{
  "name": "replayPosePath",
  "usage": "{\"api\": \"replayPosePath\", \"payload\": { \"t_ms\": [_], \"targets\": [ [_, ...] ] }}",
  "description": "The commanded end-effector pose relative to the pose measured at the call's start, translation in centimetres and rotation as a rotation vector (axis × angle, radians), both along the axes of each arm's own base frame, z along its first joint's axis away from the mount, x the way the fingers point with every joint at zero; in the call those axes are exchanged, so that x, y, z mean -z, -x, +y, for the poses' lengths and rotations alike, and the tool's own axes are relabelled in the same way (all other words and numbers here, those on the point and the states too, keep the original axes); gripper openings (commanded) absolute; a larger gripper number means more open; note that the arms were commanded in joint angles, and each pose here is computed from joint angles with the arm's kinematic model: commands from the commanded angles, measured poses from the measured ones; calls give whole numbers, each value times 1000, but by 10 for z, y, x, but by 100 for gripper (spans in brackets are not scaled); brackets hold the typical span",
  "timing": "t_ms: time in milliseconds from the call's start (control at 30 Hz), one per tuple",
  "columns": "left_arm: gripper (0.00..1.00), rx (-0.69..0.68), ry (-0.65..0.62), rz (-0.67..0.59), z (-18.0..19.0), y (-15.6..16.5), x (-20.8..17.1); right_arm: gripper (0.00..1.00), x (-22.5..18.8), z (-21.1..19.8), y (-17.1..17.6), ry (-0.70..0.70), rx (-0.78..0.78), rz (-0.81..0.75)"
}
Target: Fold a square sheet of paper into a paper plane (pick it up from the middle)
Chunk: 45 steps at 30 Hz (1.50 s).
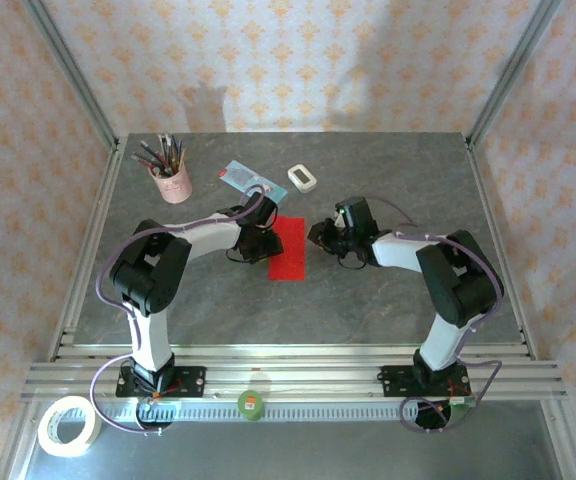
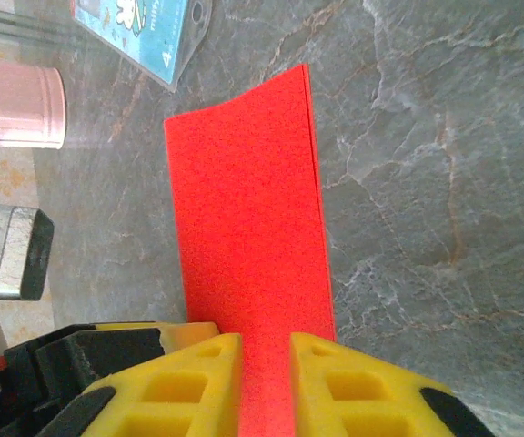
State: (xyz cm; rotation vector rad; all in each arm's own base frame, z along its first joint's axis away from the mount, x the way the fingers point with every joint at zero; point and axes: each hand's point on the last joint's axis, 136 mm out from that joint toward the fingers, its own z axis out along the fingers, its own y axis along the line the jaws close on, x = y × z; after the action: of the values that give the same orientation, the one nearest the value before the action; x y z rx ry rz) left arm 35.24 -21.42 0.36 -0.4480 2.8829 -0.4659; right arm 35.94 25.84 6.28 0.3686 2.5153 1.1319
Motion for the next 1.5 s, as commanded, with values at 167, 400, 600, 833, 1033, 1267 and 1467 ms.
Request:
{"api": "replayPosePath", "payload": {
  "t_ms": [167,400,600,833,1033,1267,1467],
  "targets": [
    [43,7,-179,186,33,46,93,13,11,35,11,-11,-91,21],
    [43,8,-180,187,34,46,94,9,25,41,9,11,-104,55],
    [43,12,-148,182,28,45,88,7,60,23,23,109,-84,144],
    [44,10,-58,65,8,12,34,4,105,-10,49,300,-74,272],
    [59,10,38,-229,-6,-38,-78,2,125,-25,62,380,-77,325],
    [41,87,277,-262,-42,-33,-92,0,138,-37,72,426,-61,365],
    [16,123,394,-200,-62,-25,-72,0,140,-41,73,450,-59,369]
  ]
}}
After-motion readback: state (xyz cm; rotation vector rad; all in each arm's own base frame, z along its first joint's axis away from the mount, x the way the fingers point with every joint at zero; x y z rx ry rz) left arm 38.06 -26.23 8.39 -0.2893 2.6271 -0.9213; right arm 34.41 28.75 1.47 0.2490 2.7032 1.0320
